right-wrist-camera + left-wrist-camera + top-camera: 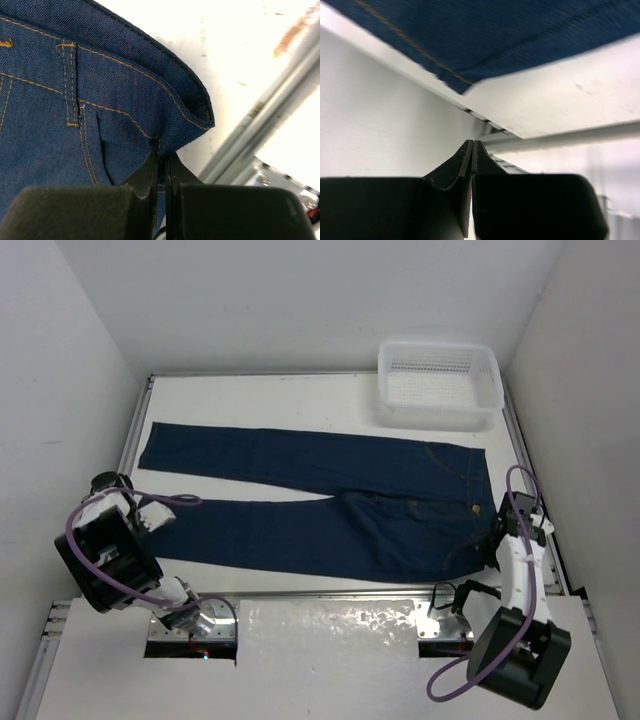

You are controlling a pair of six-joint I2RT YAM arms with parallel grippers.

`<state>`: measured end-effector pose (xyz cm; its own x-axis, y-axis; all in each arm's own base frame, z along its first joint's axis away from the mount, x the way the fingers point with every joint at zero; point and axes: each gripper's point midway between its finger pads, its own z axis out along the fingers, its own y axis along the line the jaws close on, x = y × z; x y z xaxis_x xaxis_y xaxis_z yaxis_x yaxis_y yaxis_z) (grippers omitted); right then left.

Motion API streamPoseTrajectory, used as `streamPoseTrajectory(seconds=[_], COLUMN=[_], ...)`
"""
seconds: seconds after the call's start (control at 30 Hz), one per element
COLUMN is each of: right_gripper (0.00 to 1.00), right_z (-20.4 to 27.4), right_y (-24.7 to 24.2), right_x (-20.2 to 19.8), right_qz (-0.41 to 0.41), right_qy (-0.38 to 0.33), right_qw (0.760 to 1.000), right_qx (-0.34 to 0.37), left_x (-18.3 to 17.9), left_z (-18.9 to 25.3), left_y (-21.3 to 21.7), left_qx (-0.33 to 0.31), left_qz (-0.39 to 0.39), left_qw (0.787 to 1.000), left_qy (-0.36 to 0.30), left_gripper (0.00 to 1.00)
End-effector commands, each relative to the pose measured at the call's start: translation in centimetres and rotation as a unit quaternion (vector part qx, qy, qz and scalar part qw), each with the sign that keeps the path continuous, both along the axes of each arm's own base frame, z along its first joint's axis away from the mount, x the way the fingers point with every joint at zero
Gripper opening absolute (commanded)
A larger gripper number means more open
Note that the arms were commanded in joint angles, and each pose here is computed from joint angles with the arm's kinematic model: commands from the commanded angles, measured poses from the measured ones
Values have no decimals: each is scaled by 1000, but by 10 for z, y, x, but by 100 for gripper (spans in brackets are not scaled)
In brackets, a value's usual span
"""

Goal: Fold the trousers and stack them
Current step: Flatten the trousers out

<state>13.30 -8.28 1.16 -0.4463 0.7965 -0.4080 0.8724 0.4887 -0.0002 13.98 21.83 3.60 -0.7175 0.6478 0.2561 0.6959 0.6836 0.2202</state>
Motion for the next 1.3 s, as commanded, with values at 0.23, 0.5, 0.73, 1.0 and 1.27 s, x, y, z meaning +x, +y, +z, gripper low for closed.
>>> streamPoseTrajectory(seconds=[0.23,0.5,0.73,1.0,1.27], right_gripper=[32,74,56,24,21], right_z=[-3,78,114,46,-13], right_y=[2,-43,-25,27,10], right_x=[-10,31,113,130,109], right_qz=[-6,-6,118,199,194], right_qy=[18,-50,-159,-115,17], right_qw=[1000,993,977,973,981], right_qx=[5,-102,-76,-1,-6], left_x=[21,152,147,89,20], left_z=[9,61,38,-28,-76], left_y=[-10,-16,-45,-78,-24], left_qx=[-24,-206,-252,-250,-65], left_qz=[11,247,288,351,409], left_qw=[998,920,903,893,908], left_qy=[-53,-224,-193,-126,-70], left_gripper=[26,38,19,18,16])
